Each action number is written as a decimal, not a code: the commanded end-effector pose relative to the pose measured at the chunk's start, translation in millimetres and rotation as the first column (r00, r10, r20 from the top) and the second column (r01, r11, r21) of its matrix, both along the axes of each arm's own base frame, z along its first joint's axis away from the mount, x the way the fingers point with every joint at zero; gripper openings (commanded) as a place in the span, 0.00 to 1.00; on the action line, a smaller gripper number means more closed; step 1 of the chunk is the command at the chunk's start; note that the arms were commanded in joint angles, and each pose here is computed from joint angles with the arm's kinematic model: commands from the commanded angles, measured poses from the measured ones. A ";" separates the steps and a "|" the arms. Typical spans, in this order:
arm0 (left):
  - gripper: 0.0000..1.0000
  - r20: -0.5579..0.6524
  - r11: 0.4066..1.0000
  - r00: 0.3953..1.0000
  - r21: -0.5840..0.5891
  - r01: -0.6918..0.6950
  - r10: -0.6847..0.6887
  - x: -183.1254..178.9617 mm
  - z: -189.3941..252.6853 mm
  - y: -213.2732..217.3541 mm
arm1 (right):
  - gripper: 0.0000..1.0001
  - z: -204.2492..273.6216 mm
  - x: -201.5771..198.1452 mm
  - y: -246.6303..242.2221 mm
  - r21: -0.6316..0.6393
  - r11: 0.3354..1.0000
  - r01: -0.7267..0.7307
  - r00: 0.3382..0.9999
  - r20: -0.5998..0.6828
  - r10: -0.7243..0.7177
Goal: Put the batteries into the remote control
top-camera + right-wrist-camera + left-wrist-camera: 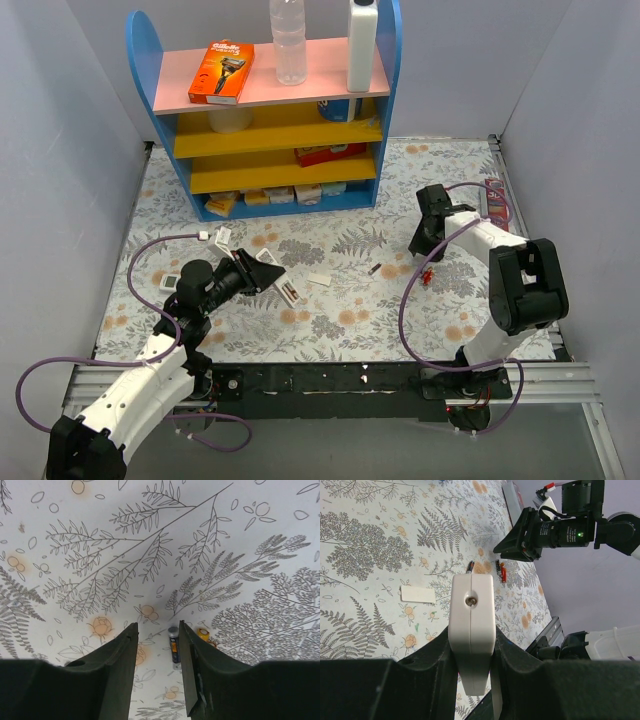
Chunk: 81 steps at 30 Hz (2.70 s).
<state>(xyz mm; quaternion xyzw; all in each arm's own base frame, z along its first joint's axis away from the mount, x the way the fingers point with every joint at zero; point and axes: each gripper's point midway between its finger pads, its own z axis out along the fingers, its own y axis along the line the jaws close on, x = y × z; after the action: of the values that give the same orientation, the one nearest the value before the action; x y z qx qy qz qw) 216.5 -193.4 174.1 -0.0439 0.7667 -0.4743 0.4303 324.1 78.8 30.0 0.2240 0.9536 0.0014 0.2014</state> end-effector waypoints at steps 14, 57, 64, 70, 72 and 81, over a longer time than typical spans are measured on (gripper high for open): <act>0.00 0.037 0.999 0.999 -0.031 0.012 -0.011 1.7 19.6 -3.5 | 0.42 6.4 -24.5 3.6 0.014 0.978 -0.210 0.977 -0.041 0.210; 0.00 0.037 0.999 0.999 -0.035 0.017 -0.016 -3.5 22.1 -2.5 | 0.64 33.2 -8.2 37.4 -0.179 0.433 -0.883 0.456 -0.114 0.883; 0.00 0.049 0.999 0.998 0.019 0.034 -0.035 -4.6 25.0 -1.6 | 0.72 20.2 -24.1 48.7 -0.107 0.246 -0.963 0.253 -0.063 0.965; 0.00 0.046 0.998 0.998 0.053 0.039 -0.042 -8.6 26.7 1.2 | 0.72 10.3 -27.6 43.1 -0.059 0.177 -0.982 0.182 -0.098 0.978; 0.00 0.046 0.997 0.998 0.059 0.041 -0.043 -9.7 26.9 2.1 | 0.71 4.6 -30.8 39.9 -0.025 0.170 -0.985 0.172 -0.118 0.978; 0.00 0.038 0.996 0.998 0.078 0.046 -0.049 -12.8 27.1 3.8 | 0.68 -11.8 -32.9 22.7 -0.026 0.180 -0.983 0.181 -0.191 0.965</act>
<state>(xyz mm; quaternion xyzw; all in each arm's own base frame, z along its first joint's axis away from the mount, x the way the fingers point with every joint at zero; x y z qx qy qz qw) 204.9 -188.7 179.7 -0.0187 0.7893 -0.4499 0.4174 288.0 108.2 19.1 -0.4405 0.8893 0.0612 0.1068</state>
